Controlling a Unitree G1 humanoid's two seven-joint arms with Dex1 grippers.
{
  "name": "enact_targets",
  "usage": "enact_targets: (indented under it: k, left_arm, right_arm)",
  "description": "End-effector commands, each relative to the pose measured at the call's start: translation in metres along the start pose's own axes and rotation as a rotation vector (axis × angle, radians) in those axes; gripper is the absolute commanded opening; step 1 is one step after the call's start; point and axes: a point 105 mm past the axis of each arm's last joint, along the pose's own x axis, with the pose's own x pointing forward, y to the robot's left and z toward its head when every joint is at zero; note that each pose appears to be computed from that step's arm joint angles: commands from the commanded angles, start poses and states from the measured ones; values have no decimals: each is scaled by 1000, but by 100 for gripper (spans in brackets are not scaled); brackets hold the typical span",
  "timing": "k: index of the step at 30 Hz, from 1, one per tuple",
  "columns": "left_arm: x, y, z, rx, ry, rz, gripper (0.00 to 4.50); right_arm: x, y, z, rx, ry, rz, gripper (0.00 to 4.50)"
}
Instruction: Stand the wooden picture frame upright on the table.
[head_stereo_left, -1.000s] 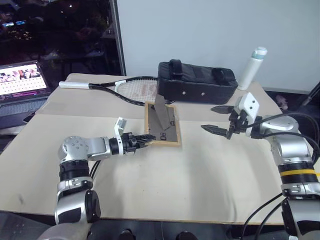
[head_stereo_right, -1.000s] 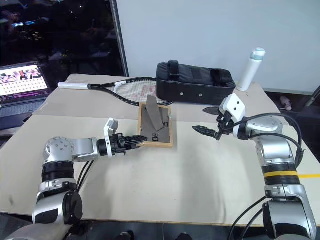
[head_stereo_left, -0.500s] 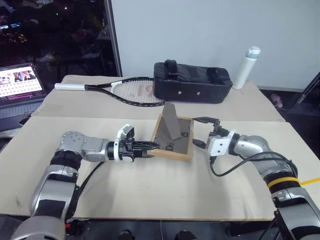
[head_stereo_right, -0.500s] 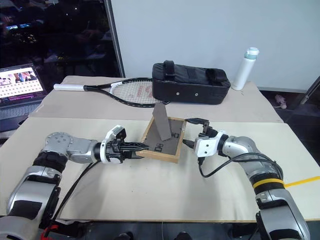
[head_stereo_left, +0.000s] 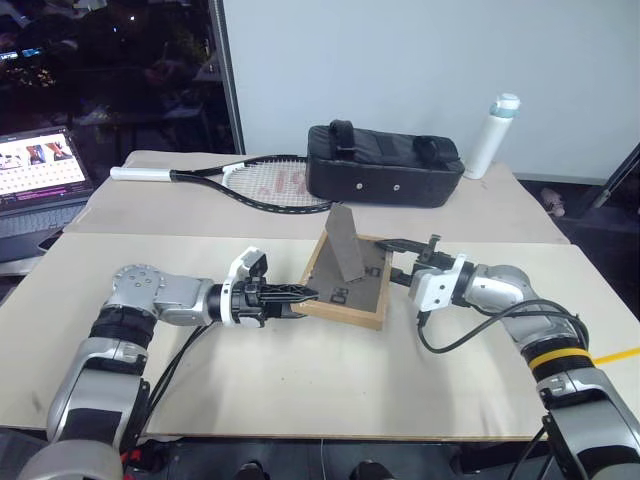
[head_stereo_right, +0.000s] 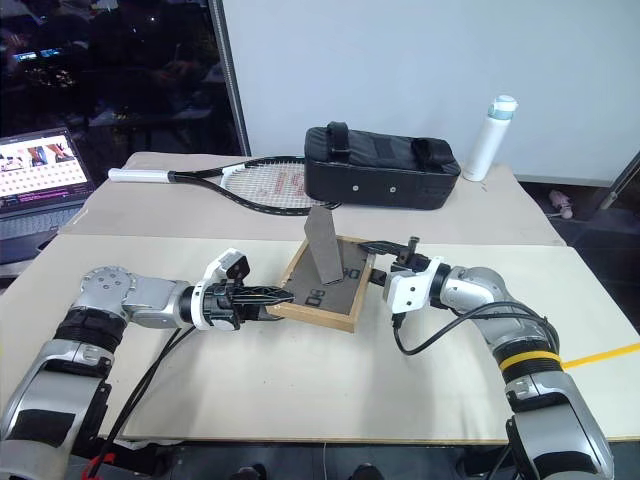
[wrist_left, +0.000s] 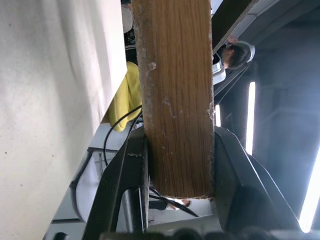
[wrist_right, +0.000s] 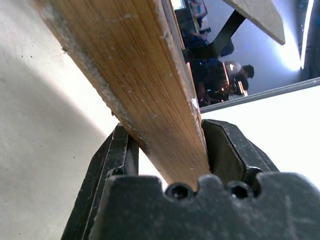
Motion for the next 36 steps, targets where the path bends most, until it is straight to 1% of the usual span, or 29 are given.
enact_targets:
  k: [1, 3, 5, 7, 9, 10, 11, 13, 15, 18, 19, 21, 23, 25, 27, 30, 34, 36]
  left_arm:
    - [-21, -29, 16, 244, -132, -18, 320]
    - [-36, -32, 22, 372, -200, 50, 394]
    - [-48, -32, 21, 487, -221, 114, 449]
    - [-58, -31, 16, 593, -221, 159, 450]
    - [-64, -28, 13, 714, -216, 204, 450]
    - [-66, -24, 10, 761, -203, 230, 450]
    - [-66, -17, 6, 798, -167, 271, 450]
    - [-70, 6, -9, 808, -45, 367, 450]
    - [-77, 23, -20, 849, 43, 428, 450]
    - [-86, 31, -11, 896, -20, 487, 450]
    - [-87, 32, -9, 906, -32, 494, 450]
    - [-87, 34, -7, 921, -45, 500, 450]
    - [-87, 40, -7, 936, -36, 524, 450]
    - [-86, 43, -5, 945, -41, 529, 450]
    - [-84, 43, -2, 943, -54, 520, 450]
    - [-80, 41, -2, 919, -55, 492, 450]
    - [-75, 36, 1, 908, -70, 450, 450]
    - [-76, 40, 3, 914, -68, 468, 450]
  right_arm:
    - [-5, -28, 1, 67, -21, -137, 135]
    - [-6, -29, -4, 153, -17, -159, 131]
    - [-6, -30, -10, 261, -13, -178, 131]
    - [-1, -24, -20, 479, -6, -171, 130]
    - [4, -17, -33, 780, -2, -171, 130]
    - [7, -12, -43, 915, 27, -178, 130]
    - [7, -11, -52, 1015, 55, -214, 130]
    - [7, -17, -61, 1223, 28, -319, 130]
    - [9, -14, -67, 1333, 36, -332, 130]
    - [12, 0, -75, 1504, 84, -333, 130]
    - [12, 3, -76, 1535, 92, -332, 130]
    - [12, 18, -77, 1619, 140, -283, 130]
    - [11, 37, -74, 1609, 211, -187, 130]
    - [11, 48, -70, 1605, 244, -139, 130]
    - [12, 55, -63, 1607, 250, -97, 130]
    - [12, 57, -56, 1636, 235, -81, 129]
    - [11, 67, -36, 1652, 226, 10, 129]
    - [10, 73, -28, 1651, 231, 47, 128]
